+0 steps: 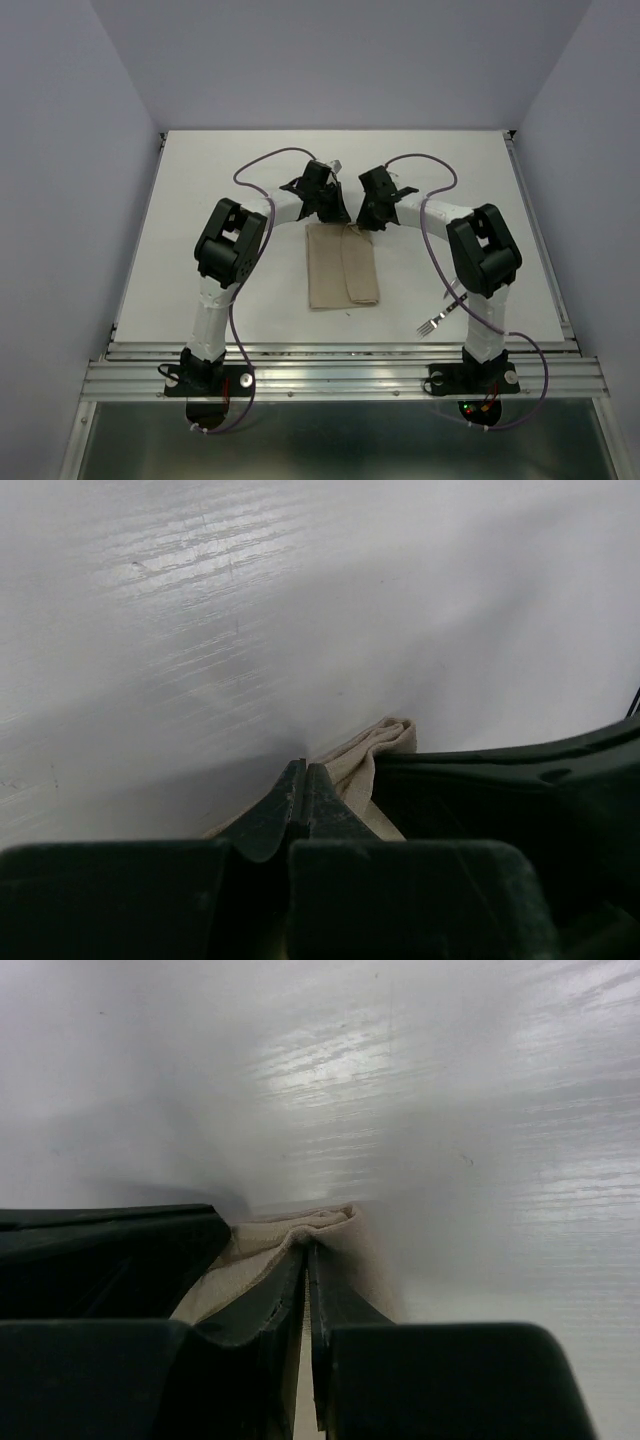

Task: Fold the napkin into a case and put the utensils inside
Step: Smooth out the 2/3-rectangle-folded napkin at the center of the board, then pick up the 2/3-rectangle-folded napkin from the center of the board.

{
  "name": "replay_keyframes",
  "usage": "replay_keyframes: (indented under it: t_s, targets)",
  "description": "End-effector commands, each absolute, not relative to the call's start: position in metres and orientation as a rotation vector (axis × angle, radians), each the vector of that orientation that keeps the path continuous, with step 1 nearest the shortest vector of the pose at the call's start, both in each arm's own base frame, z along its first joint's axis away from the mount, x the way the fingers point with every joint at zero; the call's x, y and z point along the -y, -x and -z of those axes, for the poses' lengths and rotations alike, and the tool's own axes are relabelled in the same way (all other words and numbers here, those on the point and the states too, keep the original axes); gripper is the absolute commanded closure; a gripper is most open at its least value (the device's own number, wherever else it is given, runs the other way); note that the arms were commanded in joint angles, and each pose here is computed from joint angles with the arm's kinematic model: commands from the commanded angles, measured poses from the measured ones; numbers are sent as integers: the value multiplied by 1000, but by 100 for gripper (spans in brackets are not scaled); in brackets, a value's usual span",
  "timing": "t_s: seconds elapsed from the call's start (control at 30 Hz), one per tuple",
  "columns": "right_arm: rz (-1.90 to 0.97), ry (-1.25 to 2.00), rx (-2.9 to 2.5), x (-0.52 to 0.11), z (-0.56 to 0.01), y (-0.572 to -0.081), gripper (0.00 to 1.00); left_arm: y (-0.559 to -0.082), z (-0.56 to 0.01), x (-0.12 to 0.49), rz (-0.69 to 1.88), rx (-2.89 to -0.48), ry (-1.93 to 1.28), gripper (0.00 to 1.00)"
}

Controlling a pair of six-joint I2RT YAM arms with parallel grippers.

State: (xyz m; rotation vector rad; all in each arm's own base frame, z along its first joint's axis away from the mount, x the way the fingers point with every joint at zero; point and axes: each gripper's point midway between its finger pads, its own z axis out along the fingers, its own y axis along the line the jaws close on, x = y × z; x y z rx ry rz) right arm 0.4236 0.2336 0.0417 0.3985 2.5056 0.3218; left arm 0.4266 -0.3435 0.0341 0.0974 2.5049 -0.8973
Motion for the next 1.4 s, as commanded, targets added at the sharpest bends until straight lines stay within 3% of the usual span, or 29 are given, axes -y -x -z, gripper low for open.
replay_keyframes:
  t_s: [0.0, 0.13, 0.27, 0.4, 0.6, 0.63, 0.67, 0.87, 1.37]
  targets:
    - [-256, -439, -2522, -227, -24, -424, 89, -436, -75, 339, 864, -2431, -133, 100]
    - [-224, -503, -2548, -221, -9, -415, 89, -443, -86, 333, 808, -2422, -132, 99]
    - [-194, -559, -2541, -214, -5, -409, 89, -451, -107, 324, 752, -2388, -133, 86]
    - [-164, -580, -2519, -206, -9, -406, 89, -453, -131, 308, 671, -2359, -129, 79]
    - [-144, -585, -2528, -196, -11, -390, 89, -432, -118, 265, 509, -2453, -30, 77]
    - [-150, -589, -2522, -195, -14, -387, 89, -427, -125, 262, 516, -2439, -9, 72]
    - [-144, -590, -2534, -192, -10, -381, 89, -416, -109, 251, 475, -2474, 9, 61]
    - [-127, -595, -2540, -183, -6, -367, 89, -390, -90, 238, 471, -2505, 54, 43]
    - [-145, -579, -2560, -187, -1, -367, 89, -378, -42, 250, 523, -2611, -26, 43]
